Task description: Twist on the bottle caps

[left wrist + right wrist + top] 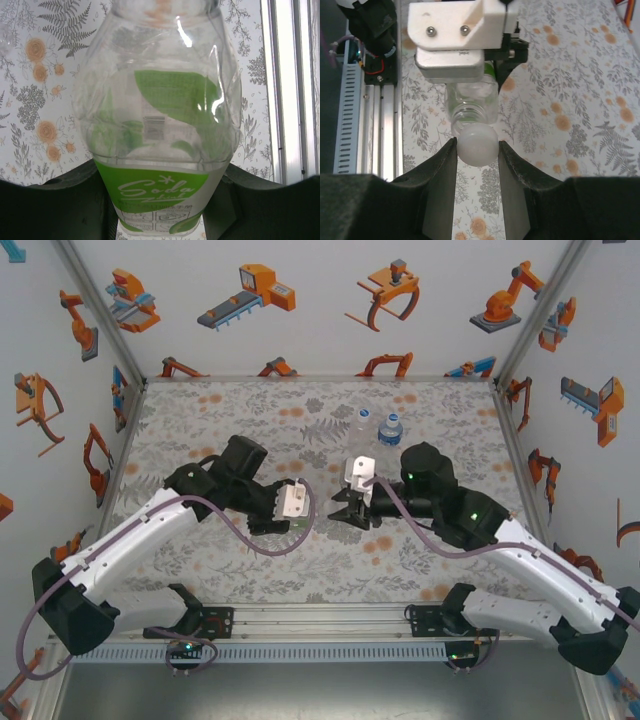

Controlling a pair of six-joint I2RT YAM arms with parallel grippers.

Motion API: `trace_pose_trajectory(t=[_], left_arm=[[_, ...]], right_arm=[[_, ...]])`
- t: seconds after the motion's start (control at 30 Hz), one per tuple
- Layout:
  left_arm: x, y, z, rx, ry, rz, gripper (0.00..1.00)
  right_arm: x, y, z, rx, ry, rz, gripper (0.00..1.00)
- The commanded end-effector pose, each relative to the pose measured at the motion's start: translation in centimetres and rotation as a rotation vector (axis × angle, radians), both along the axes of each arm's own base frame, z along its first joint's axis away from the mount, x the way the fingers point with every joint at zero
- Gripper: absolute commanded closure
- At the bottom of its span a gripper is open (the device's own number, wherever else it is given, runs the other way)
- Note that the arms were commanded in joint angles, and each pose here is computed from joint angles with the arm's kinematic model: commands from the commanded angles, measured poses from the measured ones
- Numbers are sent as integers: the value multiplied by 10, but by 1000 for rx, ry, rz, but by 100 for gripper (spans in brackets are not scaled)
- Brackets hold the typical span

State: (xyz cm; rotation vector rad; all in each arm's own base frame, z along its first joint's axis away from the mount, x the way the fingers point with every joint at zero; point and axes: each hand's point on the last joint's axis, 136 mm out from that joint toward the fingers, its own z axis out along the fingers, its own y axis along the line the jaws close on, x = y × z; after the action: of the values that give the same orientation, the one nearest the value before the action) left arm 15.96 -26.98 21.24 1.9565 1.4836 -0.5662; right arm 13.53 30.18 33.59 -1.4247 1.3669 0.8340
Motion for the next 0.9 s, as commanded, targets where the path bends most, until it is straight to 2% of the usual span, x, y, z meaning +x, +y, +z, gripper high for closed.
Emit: trace_pose_trajectory(t=[0.0, 0.47, 0.87], left_arm=[[-7, -3, 6, -49, -11, -37, 100], [-11, -4, 7, -79, 1, -37, 100], [-13, -7, 11, -96, 23, -38, 100]], right_arm=[[-11, 8, 4, 34, -42, 79, 94], [1, 13, -8, -8, -73, 1, 97], [-4, 20, -15, -39, -79, 39, 99]])
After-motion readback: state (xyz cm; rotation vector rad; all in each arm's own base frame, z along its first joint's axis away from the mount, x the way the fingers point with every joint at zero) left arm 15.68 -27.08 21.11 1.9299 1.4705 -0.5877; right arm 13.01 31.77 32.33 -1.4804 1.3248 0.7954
